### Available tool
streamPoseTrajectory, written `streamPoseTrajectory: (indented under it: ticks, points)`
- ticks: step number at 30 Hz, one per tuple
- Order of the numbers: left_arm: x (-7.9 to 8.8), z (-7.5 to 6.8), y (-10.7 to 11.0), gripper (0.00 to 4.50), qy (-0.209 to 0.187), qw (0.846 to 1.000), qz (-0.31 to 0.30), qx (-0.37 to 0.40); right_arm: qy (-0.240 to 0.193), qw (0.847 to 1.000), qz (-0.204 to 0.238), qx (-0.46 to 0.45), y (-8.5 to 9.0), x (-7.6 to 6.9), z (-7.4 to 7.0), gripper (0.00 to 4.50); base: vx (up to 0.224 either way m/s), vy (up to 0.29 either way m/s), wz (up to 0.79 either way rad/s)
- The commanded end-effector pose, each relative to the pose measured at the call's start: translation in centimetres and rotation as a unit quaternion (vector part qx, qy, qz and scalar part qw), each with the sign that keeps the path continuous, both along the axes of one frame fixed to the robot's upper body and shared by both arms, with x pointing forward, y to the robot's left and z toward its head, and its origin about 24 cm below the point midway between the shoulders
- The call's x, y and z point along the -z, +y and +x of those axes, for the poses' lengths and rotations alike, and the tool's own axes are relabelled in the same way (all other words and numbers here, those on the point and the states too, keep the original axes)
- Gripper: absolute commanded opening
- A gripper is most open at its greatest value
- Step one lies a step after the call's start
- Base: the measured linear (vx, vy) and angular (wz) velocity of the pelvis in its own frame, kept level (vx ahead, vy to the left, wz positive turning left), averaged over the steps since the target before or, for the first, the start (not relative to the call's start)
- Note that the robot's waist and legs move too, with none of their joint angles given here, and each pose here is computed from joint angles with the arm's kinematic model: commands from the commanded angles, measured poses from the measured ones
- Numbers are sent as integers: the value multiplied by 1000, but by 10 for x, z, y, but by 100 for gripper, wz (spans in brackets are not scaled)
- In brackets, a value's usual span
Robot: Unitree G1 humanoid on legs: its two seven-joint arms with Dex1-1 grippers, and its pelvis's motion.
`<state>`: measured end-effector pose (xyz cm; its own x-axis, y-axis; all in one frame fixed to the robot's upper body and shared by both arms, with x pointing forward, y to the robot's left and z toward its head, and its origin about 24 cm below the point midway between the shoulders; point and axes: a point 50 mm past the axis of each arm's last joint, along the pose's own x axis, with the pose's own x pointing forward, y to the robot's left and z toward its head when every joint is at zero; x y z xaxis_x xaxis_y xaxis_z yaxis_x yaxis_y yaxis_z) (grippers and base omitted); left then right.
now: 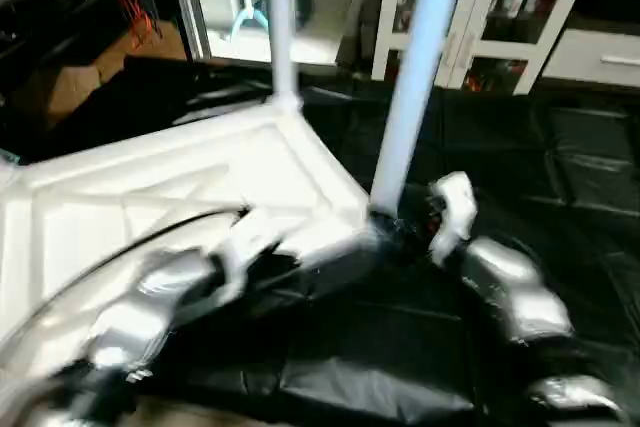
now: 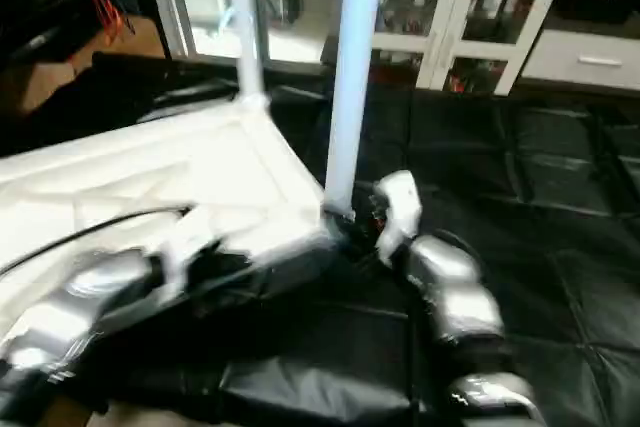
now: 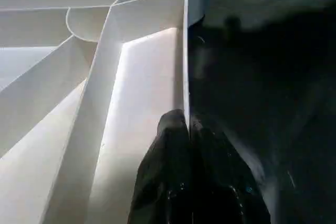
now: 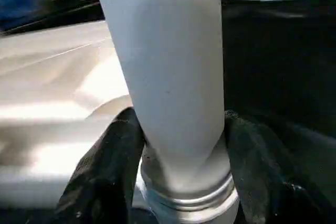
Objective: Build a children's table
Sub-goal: Rotate leg to tighten
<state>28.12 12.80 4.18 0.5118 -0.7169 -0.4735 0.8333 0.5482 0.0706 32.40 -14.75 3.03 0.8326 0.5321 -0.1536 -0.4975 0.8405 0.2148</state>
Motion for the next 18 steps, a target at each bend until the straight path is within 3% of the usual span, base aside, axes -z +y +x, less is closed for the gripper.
streamPoseTrajectory:
  ticks: [1,4,5,6,9,12,13,14,15,18]
  points:
    - [32,4,-9,0,72,990,30,-117,128,970,-6,206,-26,43,-10,206,0,0,0]
    - [29,13,-38,0,76,987,7,-140,181,940,34,288,-16,57,-15,204,0,0,0]
    - [27,14,-46,0,73,989,0,-132,186,937,38,292,-12,59,-15,204,0,0,0]
    - [20,14,-69,0,63,993,-21,-97,195,935,44,293,0,61,-16,204,0,0,0]
    - [6,0,-108,0,38,997,-62,32,179,954,57,232,33,54,-9,203,0,0,0]
    - [8,-6,-101,0,32,996,-57,64,142,970,62,187,35,41,-3,203,0,0,0]
    - [12,-14,-83,0,32,993,-52,101,93,982,76,147,23,26,3,203,0,0,0]
    - [12,-15,-81,0,32,993,-51,104,87,983,76,144,22,24,4,203,0,0,0]
    - [17,-21,-53,0,41,992,-39,115,24,992,41,114,-3,9,7,238,0,0,0]
    - [22,-27,-19,0,53,993,-23,107,-23,996,17,83,-29,-6,7,279,0,0,0]
